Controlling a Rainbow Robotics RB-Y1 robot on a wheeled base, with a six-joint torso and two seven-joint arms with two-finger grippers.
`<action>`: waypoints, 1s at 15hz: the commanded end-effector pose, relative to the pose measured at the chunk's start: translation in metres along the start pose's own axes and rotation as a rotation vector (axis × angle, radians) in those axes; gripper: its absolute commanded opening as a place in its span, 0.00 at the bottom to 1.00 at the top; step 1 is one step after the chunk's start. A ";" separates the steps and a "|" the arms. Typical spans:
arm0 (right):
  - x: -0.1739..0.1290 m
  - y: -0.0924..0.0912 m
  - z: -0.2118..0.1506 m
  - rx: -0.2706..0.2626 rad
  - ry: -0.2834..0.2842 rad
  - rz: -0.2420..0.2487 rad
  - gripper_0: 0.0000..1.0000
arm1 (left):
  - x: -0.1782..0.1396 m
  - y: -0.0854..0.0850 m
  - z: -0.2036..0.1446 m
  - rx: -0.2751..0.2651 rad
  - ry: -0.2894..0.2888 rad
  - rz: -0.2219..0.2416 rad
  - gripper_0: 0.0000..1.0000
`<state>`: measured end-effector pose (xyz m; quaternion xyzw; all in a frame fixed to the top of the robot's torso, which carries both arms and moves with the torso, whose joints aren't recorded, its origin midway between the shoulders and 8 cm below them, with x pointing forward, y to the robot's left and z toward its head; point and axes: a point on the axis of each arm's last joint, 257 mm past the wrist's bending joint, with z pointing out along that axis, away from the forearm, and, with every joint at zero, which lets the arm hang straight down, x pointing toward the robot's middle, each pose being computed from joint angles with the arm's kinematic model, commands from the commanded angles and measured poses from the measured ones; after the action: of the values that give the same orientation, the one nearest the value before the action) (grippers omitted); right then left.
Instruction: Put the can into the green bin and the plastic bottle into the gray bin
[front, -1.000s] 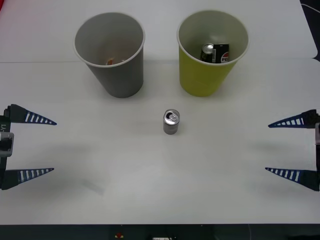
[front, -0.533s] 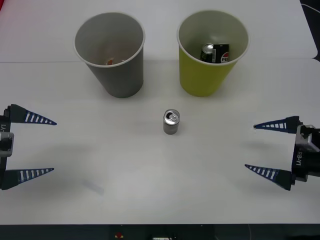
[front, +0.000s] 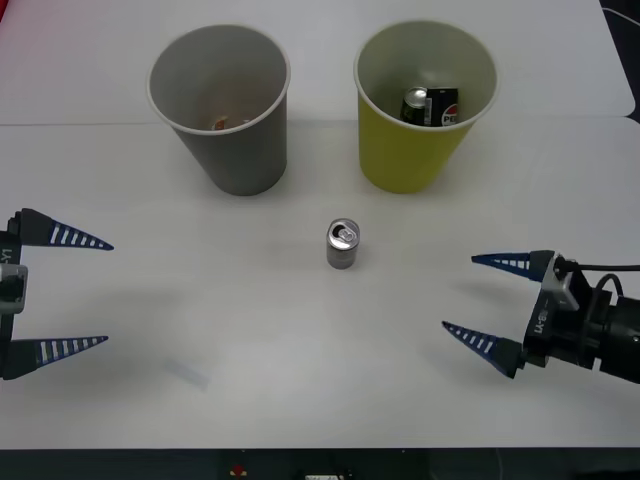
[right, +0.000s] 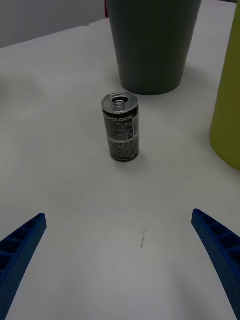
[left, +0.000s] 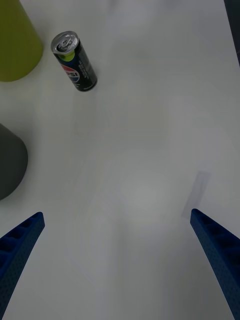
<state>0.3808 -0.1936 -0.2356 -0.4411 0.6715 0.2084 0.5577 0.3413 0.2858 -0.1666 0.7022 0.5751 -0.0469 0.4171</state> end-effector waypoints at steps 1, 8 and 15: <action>-0.002 0.004 0.024 0.051 -0.032 0.030 1.00 | 0.000 0.000 0.000 0.000 0.000 0.000 1.00; -0.008 0.012 0.076 0.169 -0.073 0.078 1.00 | 0.000 0.000 0.000 0.000 0.000 0.000 1.00; -0.011 0.012 0.129 0.212 -0.086 0.072 1.00 | 0.000 0.000 0.000 0.000 0.000 0.000 1.00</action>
<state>0.4402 -0.0881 -0.2640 -0.3450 0.6819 0.1751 0.6207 0.3413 0.2858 -0.1666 0.7021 0.5752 -0.0469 0.4171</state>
